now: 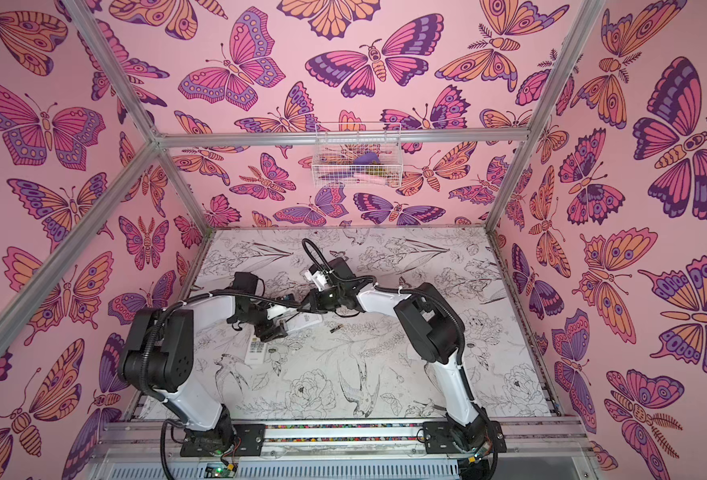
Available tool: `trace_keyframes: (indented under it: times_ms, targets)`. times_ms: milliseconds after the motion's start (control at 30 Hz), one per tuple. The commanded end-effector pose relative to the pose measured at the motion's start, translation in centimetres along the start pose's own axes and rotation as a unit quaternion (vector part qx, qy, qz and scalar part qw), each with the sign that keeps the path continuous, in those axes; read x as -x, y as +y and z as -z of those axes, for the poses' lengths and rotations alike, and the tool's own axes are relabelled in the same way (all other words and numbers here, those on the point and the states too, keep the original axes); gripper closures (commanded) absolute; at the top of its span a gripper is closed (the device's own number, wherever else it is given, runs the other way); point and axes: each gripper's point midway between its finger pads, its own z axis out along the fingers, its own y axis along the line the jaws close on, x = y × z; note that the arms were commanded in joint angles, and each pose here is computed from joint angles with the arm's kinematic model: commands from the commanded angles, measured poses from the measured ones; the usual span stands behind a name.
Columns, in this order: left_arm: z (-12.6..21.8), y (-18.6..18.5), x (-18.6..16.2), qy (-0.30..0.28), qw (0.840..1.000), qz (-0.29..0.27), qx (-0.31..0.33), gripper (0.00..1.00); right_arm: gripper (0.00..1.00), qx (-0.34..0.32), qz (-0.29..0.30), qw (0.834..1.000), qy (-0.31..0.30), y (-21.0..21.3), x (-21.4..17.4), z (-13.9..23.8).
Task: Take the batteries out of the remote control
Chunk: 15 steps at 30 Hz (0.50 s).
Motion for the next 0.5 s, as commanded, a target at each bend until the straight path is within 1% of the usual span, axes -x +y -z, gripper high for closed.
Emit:
trace_keyframes:
  times_ms: [0, 100, 200, 333, 467]
  targets:
    - [-0.17, -0.57, -0.34, 0.009, 1.000, 0.004, -0.023, 0.25, 1.00, 0.001, -0.020, 1.000, 0.001, -0.50, 0.35, -0.28]
    - [-0.18, -0.68, -0.34, 0.010, 1.000, 0.007, -0.028, 0.29, 1.00, 0.011, -0.033, 0.999, 0.004, -0.57, 0.29, -0.79]
    - [-0.07, -0.95, -0.23, 0.008, 0.999, 0.000, -0.032, 0.33, 1.00, 0.007, -0.036, 0.999, 0.014, -0.65, 0.01, -0.95]
    - [-0.13, -1.30, -0.24, 0.012, 0.999, -0.002, -0.038, 0.42, 1.00, 0.004, -0.042, 0.999, 0.002, -0.67, 0.34, -0.81]
    - [-0.17, -1.40, -0.22, 0.015, 0.999, -0.002, -0.040, 0.46, 1.00, -0.025, -0.051, 0.998, 0.000, -1.40, 0.00, -0.63]
